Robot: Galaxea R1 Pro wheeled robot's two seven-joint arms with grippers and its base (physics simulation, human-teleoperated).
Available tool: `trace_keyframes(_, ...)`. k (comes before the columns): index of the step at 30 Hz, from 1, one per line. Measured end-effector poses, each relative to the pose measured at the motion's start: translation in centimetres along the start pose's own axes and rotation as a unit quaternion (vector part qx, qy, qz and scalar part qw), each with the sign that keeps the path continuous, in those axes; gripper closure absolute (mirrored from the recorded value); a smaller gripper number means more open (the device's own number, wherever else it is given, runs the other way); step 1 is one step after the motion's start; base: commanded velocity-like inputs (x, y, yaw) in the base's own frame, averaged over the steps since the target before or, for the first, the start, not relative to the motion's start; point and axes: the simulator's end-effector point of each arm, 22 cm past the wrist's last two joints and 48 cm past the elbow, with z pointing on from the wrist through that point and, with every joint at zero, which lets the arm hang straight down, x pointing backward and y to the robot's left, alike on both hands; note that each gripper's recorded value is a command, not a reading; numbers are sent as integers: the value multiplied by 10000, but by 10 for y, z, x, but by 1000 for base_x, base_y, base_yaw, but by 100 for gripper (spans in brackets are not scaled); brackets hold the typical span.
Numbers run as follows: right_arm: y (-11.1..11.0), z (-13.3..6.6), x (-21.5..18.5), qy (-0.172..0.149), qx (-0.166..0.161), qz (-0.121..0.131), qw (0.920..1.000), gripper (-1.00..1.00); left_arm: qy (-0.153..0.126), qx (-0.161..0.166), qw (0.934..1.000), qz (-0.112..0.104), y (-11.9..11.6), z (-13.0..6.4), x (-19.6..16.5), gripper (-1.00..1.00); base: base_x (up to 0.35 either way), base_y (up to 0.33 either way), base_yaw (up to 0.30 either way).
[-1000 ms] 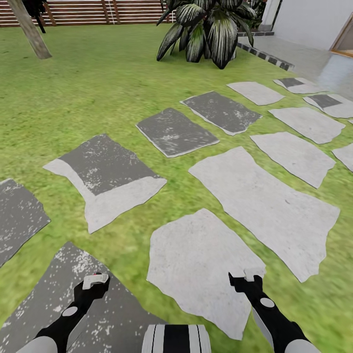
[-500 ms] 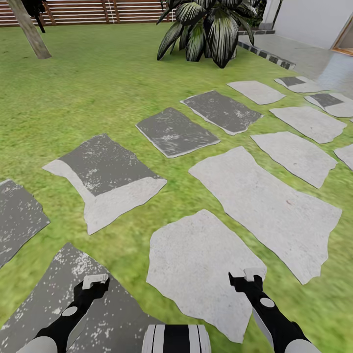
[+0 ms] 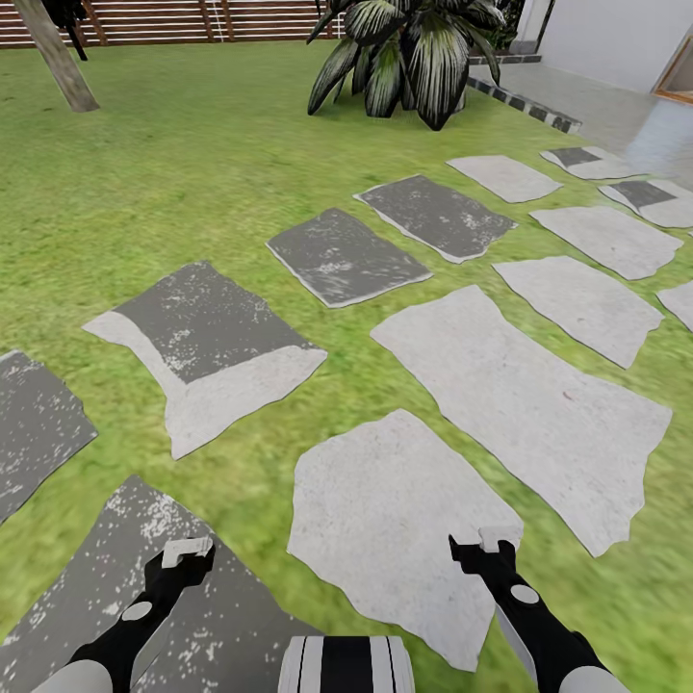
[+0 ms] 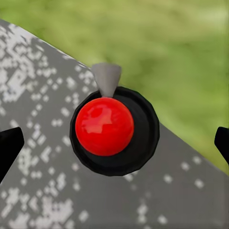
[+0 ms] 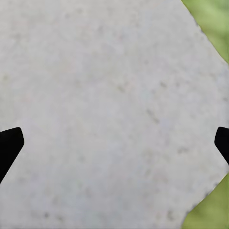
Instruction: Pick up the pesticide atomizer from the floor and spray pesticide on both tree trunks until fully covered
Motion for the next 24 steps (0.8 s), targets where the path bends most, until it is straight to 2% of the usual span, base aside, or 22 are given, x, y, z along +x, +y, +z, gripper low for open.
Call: trace_keyframes(24,0,0,0,0,2,0,10000,-100,-1,-15,10000,-10,2,0,0,-100,0,0,0)
